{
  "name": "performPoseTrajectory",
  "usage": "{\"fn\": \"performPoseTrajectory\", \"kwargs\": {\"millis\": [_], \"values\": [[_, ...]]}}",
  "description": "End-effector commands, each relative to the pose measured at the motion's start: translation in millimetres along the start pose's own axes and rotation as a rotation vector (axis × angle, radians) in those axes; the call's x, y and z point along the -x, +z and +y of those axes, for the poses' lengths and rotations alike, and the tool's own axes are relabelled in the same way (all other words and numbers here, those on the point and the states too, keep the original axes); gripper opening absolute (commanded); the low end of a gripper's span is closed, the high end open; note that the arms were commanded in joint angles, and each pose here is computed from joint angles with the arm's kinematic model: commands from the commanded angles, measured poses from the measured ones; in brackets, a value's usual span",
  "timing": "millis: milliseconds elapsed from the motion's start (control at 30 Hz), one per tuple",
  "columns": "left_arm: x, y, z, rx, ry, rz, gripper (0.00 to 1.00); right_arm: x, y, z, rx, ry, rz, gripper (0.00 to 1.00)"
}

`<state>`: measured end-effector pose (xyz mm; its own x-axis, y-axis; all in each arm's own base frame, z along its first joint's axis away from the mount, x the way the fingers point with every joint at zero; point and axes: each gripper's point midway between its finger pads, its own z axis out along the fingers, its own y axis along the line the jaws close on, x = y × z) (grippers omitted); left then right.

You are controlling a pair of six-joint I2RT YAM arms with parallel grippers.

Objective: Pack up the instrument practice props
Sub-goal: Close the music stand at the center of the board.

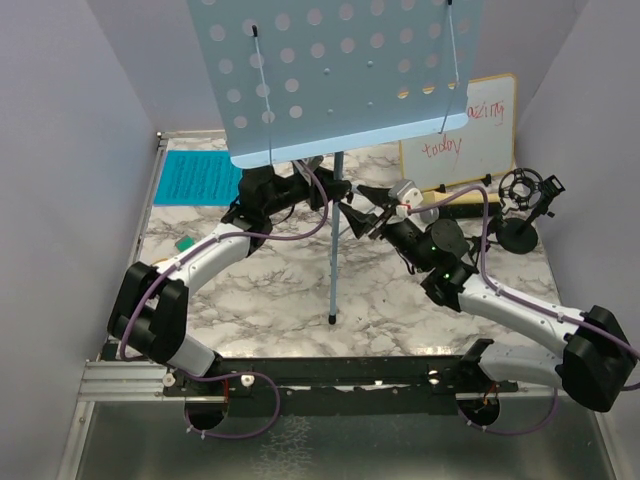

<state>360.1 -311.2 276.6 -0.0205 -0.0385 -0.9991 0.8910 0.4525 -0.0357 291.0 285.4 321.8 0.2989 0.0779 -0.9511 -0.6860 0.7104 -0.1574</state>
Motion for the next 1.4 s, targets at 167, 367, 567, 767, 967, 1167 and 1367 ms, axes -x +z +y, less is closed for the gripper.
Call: {"fn": "performPoseTrajectory", "kwargs": {"millis": [167,367,567,767,967,1167,1367], "values": [[-80.0,-22.4,-8.8,0.17,-0.266,0.24,0.0,-48.7,-7.6,22.8,0.009,0.199,0.096,0.61],[-70.4,-28.1,-4.3,0.293,-0.303,0.197,0.0,-84.8,-15.7,21.2,-0.103,0.223,0.184,0.6],[-68.6,-27.1,-11.7,0.312,-0.322,0.184,0.0,-104.1,-12.2,27.1,-0.144,0.285,0.18,0.58],[-69.1,-28.5,-15.2,0.312,-0.328,0.18,0.0,-119.2,-0.2,35.3,-0.15,0.298,0.185,0.56],[-67.3,-26.2,-19.3,0.273,-0.305,0.182,0.0,-122.7,7.9,42.9,-0.125,0.335,0.179,0.34],[-50.6,-30.2,-19.4,0.223,-0.26,0.129,0.15,-117.4,2.8,43.8,-0.112,0.334,0.187,0.01],[-23.3,-43.0,-9.6,0.191,-0.235,0.033,0.37,-111.7,-1.3,50.7,-0.055,0.317,0.195,0.01]]}}
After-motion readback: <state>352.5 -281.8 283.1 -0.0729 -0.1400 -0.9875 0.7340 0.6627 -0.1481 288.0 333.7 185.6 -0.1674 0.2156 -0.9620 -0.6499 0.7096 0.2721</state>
